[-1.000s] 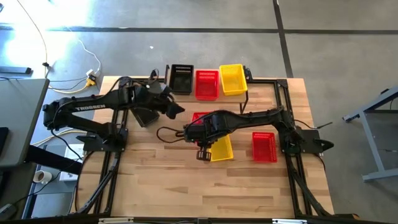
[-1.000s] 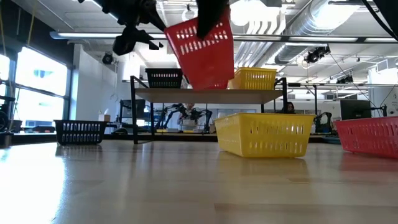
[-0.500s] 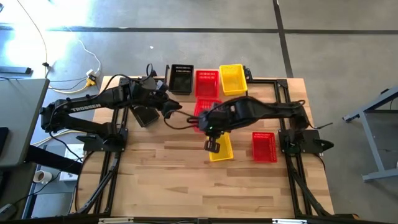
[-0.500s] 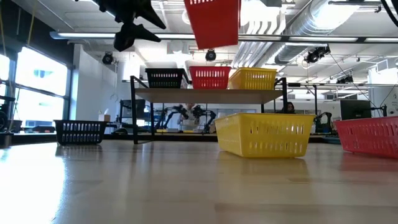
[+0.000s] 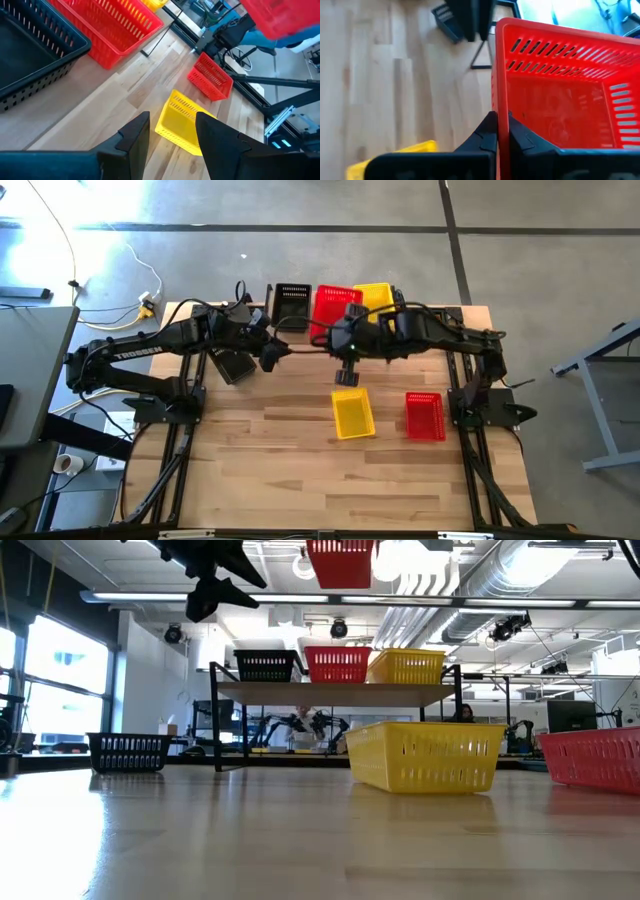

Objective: Stack baskets on shelf by color
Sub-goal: Stack the left red basket on top of the red basket on the shelf

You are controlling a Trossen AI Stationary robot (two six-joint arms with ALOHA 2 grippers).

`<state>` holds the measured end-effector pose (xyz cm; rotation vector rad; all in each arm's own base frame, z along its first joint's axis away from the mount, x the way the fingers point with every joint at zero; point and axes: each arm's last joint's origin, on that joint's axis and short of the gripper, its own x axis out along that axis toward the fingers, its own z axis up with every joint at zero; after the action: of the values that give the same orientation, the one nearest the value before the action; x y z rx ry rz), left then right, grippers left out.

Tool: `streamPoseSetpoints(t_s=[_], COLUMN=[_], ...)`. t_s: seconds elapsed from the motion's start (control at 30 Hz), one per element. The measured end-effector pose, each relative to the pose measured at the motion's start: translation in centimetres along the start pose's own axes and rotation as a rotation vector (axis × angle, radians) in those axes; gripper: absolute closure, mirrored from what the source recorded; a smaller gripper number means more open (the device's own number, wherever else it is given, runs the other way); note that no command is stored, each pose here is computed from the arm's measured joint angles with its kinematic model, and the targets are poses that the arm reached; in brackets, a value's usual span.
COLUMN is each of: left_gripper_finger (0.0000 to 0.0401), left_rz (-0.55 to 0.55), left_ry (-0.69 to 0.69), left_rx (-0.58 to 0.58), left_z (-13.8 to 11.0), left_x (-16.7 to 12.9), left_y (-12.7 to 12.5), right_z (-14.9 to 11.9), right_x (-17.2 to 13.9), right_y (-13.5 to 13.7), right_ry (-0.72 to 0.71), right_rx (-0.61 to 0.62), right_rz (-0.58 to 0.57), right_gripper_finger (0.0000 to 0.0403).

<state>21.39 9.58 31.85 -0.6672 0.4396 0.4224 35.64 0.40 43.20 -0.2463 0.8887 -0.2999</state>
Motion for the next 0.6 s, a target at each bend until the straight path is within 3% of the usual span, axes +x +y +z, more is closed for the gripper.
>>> streamPoseSetpoints(t_s=[0.6], left_gripper_finger=[0.0252], left_rz=[0.007], left_ry=[-0.005], left_rx=[0.007], left_z=[0.0], left_x=[0.0], left_y=[0.0], right_z=[-1.1], right_x=[1.8], right_y=[-4.9], right_ry=[0.075], right_rx=[-0.062], right_rz=[0.055], right_gripper_finger=[0.0403])
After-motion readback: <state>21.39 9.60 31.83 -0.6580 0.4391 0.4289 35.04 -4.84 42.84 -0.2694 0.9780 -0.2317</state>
